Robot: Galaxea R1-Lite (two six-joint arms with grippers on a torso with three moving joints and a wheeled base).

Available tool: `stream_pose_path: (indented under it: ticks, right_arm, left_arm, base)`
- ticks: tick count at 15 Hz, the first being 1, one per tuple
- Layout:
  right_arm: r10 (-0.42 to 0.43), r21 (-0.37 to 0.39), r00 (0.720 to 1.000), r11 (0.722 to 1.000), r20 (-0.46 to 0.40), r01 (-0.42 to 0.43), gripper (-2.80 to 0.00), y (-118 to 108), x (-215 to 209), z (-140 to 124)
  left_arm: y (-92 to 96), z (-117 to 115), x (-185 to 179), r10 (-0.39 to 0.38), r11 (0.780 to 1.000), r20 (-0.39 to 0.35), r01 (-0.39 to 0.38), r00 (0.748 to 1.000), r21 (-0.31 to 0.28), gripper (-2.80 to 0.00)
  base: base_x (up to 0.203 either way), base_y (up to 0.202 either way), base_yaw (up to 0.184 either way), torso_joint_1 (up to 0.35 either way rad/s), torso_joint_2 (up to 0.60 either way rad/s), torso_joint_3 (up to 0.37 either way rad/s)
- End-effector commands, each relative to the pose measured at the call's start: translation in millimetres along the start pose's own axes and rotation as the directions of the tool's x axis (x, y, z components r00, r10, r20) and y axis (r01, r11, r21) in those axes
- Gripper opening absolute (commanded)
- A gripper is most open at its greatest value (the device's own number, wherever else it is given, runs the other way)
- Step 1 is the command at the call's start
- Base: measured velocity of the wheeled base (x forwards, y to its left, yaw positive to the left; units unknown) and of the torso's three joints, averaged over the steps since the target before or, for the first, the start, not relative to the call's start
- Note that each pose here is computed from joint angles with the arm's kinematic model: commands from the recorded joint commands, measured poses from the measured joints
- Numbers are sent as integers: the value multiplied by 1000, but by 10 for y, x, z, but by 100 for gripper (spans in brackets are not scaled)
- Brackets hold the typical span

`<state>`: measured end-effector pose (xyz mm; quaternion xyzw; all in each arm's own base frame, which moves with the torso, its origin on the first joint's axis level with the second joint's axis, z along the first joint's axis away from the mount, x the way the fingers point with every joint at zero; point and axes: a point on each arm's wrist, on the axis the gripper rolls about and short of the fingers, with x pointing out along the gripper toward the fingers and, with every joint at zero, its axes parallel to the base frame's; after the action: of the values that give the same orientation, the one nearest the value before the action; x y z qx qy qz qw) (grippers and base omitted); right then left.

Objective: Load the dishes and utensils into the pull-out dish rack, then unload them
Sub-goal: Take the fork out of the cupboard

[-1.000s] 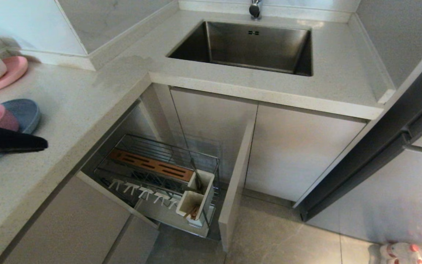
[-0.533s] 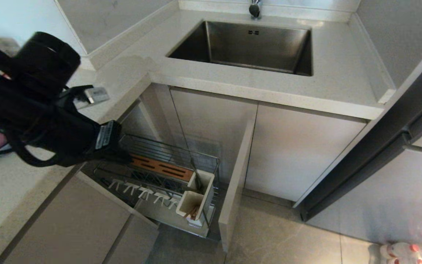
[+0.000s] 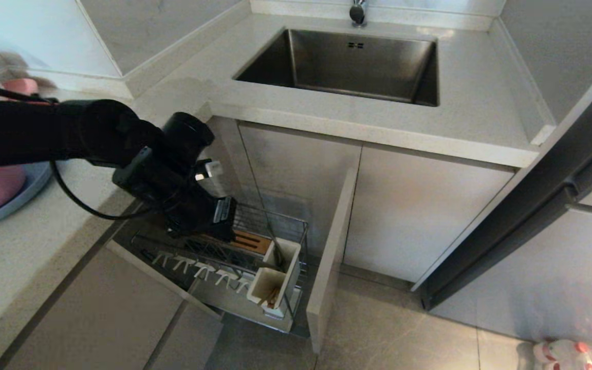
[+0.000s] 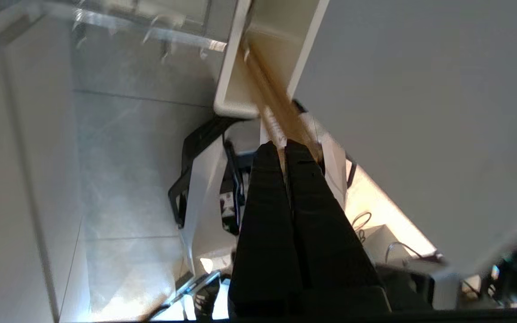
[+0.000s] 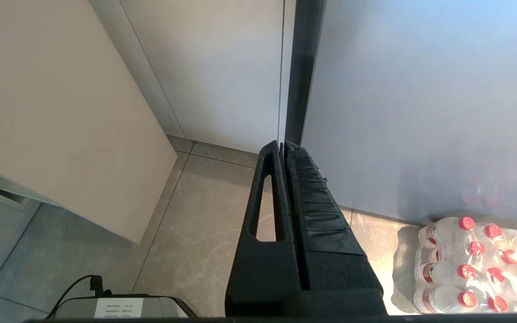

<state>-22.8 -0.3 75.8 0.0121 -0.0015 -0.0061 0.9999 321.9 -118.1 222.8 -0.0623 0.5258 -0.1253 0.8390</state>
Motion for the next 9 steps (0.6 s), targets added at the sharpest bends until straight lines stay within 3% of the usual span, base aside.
stream_pose_path:
  ticks: [1,5,7,9]
  right_arm:
    - [0,0,1000,1000,0,0,-280,0,0,0]
    - [0,0,1000,1000,-1,0,-280,0,1,1]
    - [0,0,1000,1000,0,0,-280,0,0,0]
    - [0,0,1000,1000,0,0,-280,0,0,0]
  left_arm:
    - [-8,38,331,10,1000,-51,-10,999,-2,-280]
    - [-21,101,435,1,1000,-13,-1,1000,-18,-280]
    - [-21,109,460,1,1000,-14,-2,1000,-20,0]
    - [-24,143,519,2,1000,-15,-2,1000,-20,0]
  base:
    - [0,0,0,0,0,0]
    - [0,0,0,0,0,0]
    - [0,0,0,0,0,0]
    - [0,0,0,0,0,0]
